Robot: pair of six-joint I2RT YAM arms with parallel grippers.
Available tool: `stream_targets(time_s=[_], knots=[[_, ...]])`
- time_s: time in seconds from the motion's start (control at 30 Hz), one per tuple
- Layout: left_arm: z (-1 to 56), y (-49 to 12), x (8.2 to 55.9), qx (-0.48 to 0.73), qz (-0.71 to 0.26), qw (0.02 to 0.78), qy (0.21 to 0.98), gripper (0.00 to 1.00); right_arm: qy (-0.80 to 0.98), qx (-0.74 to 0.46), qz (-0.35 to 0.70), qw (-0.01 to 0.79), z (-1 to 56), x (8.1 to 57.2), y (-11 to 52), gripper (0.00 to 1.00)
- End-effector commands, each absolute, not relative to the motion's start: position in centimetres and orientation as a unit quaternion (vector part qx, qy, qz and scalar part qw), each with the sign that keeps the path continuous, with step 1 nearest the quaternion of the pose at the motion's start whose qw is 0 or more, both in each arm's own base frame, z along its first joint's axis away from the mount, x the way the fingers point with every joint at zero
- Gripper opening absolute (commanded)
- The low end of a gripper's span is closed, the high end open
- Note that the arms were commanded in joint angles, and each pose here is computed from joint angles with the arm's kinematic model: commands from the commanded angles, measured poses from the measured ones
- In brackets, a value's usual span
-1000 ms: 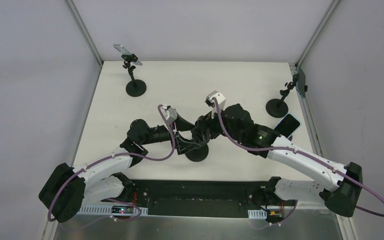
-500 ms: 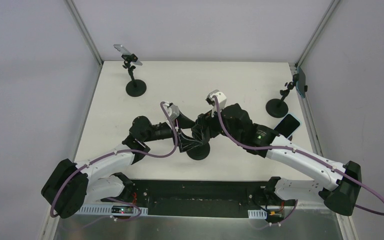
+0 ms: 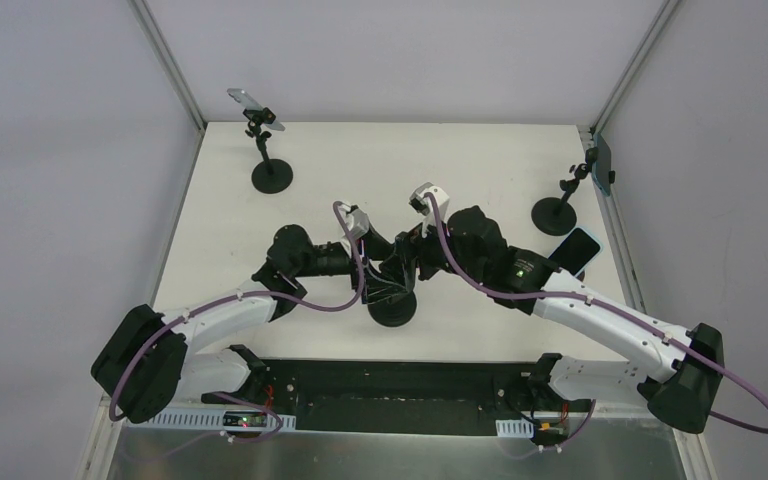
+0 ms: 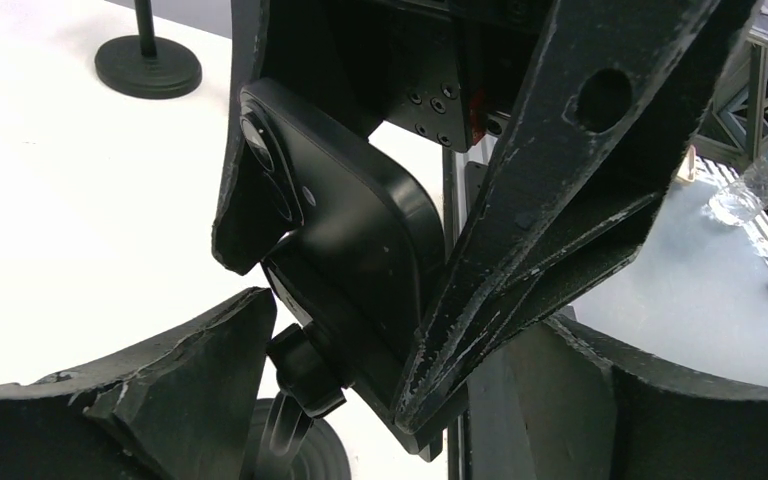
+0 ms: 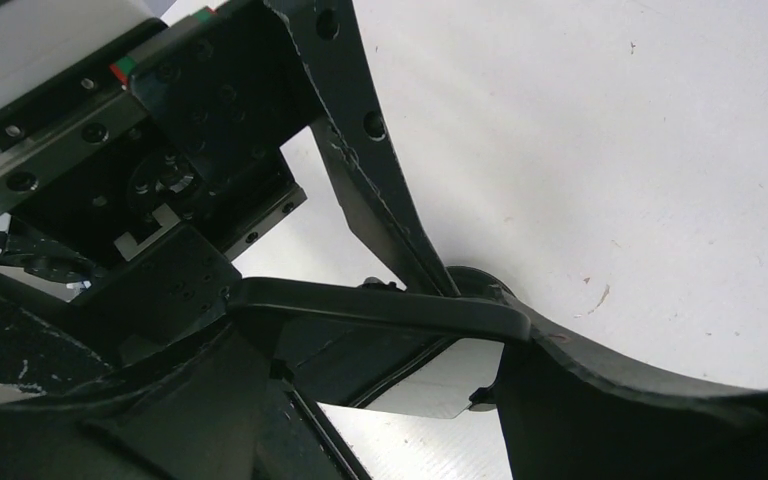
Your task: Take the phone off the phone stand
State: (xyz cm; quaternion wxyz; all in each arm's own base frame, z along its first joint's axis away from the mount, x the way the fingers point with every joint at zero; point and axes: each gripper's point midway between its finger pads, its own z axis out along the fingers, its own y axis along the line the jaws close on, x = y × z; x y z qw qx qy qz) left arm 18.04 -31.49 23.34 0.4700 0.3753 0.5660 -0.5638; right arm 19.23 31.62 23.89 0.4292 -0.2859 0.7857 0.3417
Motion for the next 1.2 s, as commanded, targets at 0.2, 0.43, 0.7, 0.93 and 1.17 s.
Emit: stream_targets(time_s=[0.2,0.43,0.7,0.93,1.17], knots=[[24.5,-32.2,17.2,0.402,-0.57,0.482,0.531,0.54,0.761,-0.271,0.387,0.445,26.7,18.5,32.1,0.0],[24.2,-32.5,17.1,0.395,-0.58,0.465,0.54,0.0,0.762,-0.279,0.383,0.441,26.4,18.4,32.1,0.0],[23.7,-32.4,17.3,0.392,-0.576,0.465,0.546,0.0,0.766,-0.285,0.352,0.457,26.1,19.1,31.3,0.0],[22.4,-33.3,14.3,0.442,-0.591,0.431,0.519,0.0,0.793,-0.283,0.194,0.503,22.5,23.7,27.7,0.0],[23.6,-33.6,12.2,0.469,-0.605,0.423,0.485,0.0,0.807,-0.271,0.138,0.506,19.4,26.8,24.3,0.0]])
